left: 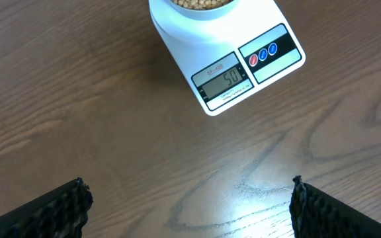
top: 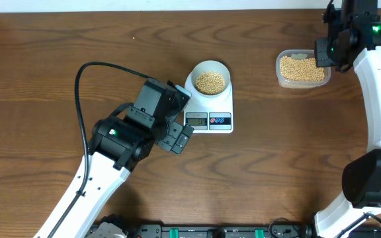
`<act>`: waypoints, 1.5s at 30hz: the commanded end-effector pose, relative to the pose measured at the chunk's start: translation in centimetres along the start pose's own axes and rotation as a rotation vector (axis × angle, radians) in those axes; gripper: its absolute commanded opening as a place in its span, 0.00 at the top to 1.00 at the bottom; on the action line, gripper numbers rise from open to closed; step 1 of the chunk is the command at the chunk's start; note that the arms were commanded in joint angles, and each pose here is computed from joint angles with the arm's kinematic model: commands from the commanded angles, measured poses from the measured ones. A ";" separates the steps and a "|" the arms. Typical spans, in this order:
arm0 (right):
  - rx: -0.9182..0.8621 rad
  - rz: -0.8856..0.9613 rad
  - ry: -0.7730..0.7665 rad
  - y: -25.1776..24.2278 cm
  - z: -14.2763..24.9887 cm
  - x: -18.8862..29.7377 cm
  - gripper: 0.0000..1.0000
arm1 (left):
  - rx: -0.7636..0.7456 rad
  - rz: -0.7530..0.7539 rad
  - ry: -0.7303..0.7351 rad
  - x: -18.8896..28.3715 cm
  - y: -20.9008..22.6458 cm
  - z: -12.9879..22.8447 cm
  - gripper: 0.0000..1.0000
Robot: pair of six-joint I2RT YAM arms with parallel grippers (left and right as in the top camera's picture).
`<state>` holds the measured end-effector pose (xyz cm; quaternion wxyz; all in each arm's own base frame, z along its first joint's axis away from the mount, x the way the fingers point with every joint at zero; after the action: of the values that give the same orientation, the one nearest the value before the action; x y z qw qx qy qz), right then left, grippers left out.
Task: Scoop item into bowl and weigh 50g on scale
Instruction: 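Lower the red scoop onto the table right of the scale and release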
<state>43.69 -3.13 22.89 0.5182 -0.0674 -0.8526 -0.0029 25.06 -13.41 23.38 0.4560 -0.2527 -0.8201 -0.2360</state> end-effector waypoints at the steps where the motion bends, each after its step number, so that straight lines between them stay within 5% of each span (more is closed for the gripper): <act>1: -0.014 0.019 0.009 -0.1 0.1 -0.1 0.99 | -0.001 0.002 -0.007 0.2 0.1 -0.1 0.02; 7: -0.006 -0.028 0.041 0.5 0.8 -0.1 0.99 | -0.001 0.002 -0.008 0.2 0.1 -0.1 0.02; 13: 0.165 -0.527 0.150 6.0 4.0 1.9 0.99 | -0.001 0.002 -0.008 0.2 0.1 -0.1 0.02; 18: 0.210 -0.734 0.265 6.6 7.7 2.8 0.99 | -0.001 0.003 -0.008 0.2 0.1 -0.1 0.02; 30: -0.003 -0.745 0.480 6.0 14.5 -2.6 0.99 | -0.001 0.002 -0.007 0.2 0.1 -0.1 0.02; 41: -0.096 -0.436 0.587 2.6 16.7 -5.0 0.99 | -0.001 0.003 -0.008 0.2 0.1 -0.1 0.02; 45: -0.097 -0.431 0.589 2.5 16.7 -5.0 0.85 | -0.001 0.002 -0.007 0.2 0.1 -0.1 0.02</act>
<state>31.80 1.01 11.13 0.7154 0.1221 -0.6646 -0.1778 25.07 -13.42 23.38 0.4558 -0.2527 -0.8202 -0.2360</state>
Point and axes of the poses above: each gripper's point midway between its finger pads, its own x axis back along the fingers, its own y axis along the line the jaws close on, z = x × y, the point moved 3 cm from there along x, back along the fingers, and after that the axes turned 8 degrees about -x, right-handed, at the moved point
